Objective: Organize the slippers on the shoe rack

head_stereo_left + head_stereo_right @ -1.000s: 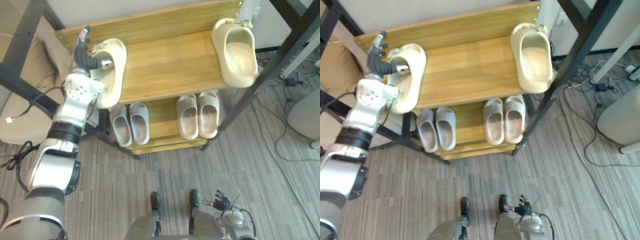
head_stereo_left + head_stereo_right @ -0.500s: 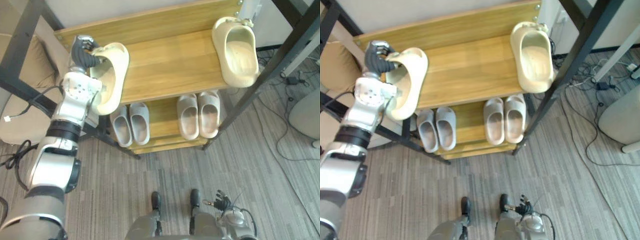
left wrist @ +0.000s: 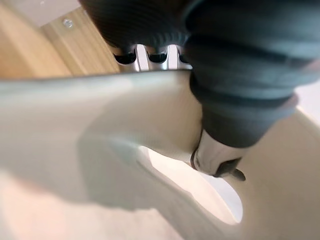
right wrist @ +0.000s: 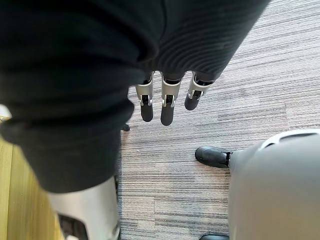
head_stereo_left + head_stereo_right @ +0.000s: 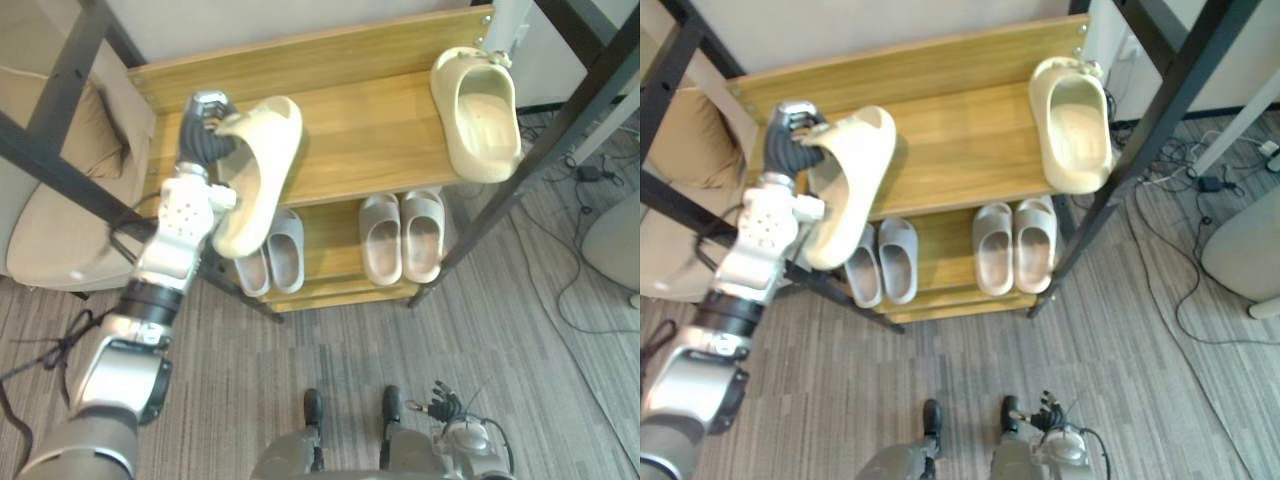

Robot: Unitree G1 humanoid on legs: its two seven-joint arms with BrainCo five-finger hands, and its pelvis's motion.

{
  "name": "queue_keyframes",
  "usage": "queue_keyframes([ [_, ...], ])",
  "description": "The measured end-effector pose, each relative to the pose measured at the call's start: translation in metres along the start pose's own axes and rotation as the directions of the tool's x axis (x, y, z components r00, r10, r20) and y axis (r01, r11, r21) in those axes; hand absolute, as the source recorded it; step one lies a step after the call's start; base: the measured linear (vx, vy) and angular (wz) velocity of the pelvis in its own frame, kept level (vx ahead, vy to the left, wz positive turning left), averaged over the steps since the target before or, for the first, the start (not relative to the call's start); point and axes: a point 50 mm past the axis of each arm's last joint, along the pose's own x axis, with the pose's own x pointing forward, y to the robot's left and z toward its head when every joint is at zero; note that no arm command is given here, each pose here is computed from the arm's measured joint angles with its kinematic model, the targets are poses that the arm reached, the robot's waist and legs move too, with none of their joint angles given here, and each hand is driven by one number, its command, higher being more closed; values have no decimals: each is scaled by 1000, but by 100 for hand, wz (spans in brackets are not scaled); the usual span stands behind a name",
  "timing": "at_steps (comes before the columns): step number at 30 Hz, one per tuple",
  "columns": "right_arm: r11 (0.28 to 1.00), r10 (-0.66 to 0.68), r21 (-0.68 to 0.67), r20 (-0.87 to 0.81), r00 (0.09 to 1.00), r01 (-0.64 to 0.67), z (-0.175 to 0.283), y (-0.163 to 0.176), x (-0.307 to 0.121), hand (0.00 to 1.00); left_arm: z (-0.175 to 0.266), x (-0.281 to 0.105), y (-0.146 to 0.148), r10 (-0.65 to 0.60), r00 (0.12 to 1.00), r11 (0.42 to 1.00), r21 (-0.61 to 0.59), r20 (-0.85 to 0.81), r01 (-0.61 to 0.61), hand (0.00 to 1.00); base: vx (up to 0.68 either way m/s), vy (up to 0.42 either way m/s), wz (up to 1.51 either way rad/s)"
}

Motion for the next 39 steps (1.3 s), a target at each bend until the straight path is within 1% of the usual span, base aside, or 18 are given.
queue_keyframes([
  [2,1000,2,-5,-4,1000,-2,-2,0,-1,0,2,-17,-12,-21,1000,997,-74,11,21,100,-6,3,7],
  [8,1000,8,-14,-9,1000,-8,-3,2,-1,0,-2,-47,-26,-51,999,981,-189,-14,48,100,2,2,4],
  [12,999,24,-33,-6,1000,-24,-3,5,-1,0,-9,-57,-29,-69,997,975,-214,-47,58,100,2,0,7],
  [17,999,26,-35,-8,1000,-26,-3,6,-2,0,-12,-62,-33,-71,995,972,-229,-66,54,100,-18,1,10],
  [21,999,26,-35,-8,1000,-26,-4,6,-2,0,-11,-63,-40,-96,993,968,-239,-65,77,100,-3,0,1],
  [26,999,26,-35,-9,1000,-26,-4,6,-2,0,-5,-59,-48,-122,992,963,-248,-37,109,100,2,1,-4],
  [31,999,24,-32,-8,1000,-24,-3,5,-1,0,7,-40,-53,-129,991,962,-240,18,130,100,11,2,-15],
  [39,1000,-6,-1,-9,1000,6,-3,-2,-1,0,10,-5,-51,-90,996,977,-192,14,91,100,-3,6,-22],
])
